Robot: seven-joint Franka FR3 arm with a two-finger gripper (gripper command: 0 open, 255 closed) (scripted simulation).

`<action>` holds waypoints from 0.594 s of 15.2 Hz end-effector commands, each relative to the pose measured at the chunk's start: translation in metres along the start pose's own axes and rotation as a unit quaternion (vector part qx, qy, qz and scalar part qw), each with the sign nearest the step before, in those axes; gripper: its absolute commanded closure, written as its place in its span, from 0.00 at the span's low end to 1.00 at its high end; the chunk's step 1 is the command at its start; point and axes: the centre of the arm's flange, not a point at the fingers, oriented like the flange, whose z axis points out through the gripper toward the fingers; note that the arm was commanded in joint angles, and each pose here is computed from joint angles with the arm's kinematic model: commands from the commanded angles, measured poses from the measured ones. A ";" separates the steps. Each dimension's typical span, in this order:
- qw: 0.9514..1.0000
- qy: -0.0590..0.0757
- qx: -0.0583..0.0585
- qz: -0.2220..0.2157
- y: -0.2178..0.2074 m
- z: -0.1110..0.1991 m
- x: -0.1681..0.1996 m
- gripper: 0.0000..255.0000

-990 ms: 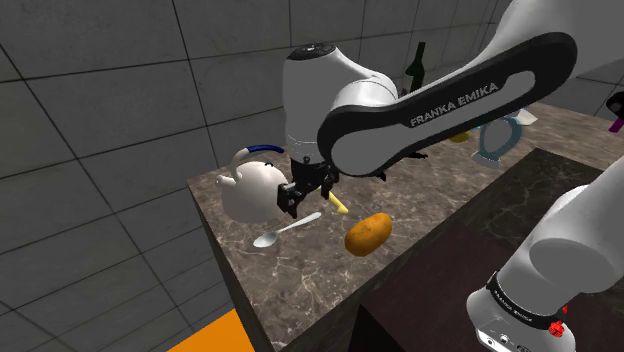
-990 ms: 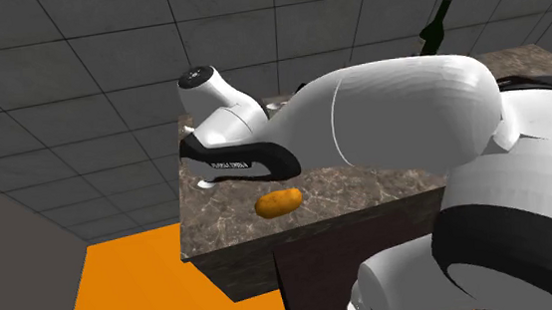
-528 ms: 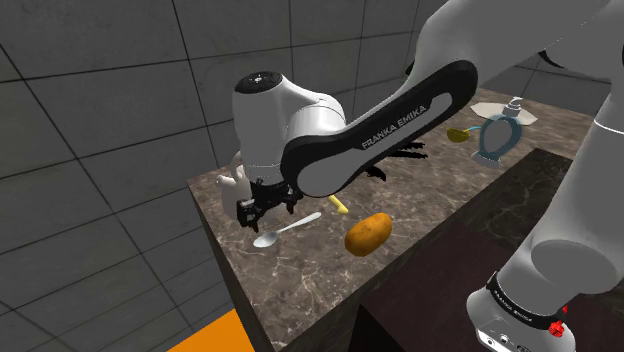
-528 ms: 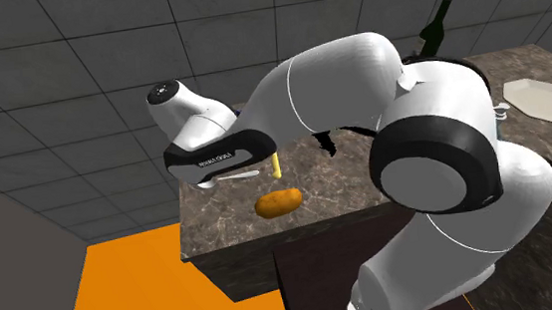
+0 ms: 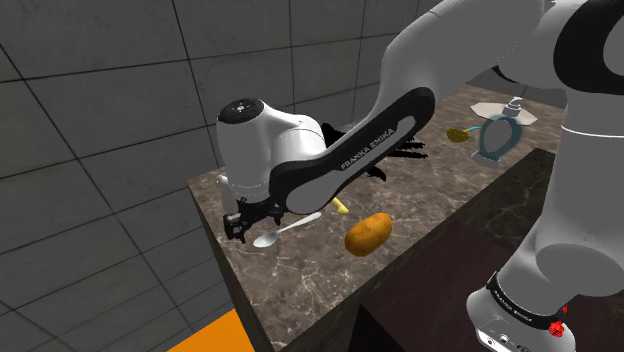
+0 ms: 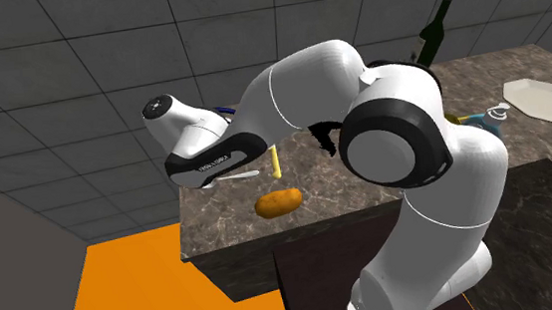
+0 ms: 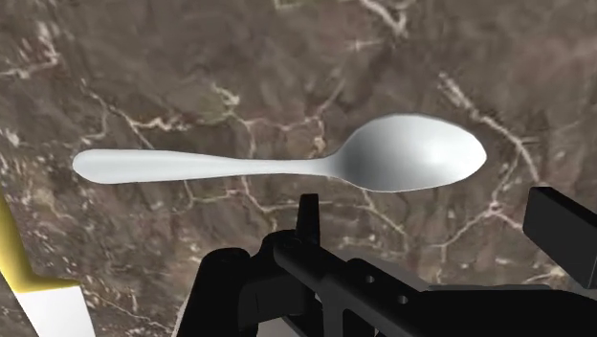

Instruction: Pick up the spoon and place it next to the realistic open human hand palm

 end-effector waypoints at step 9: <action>1.000 0.000 0.000 0.000 0.000 0.014 -0.001 0.00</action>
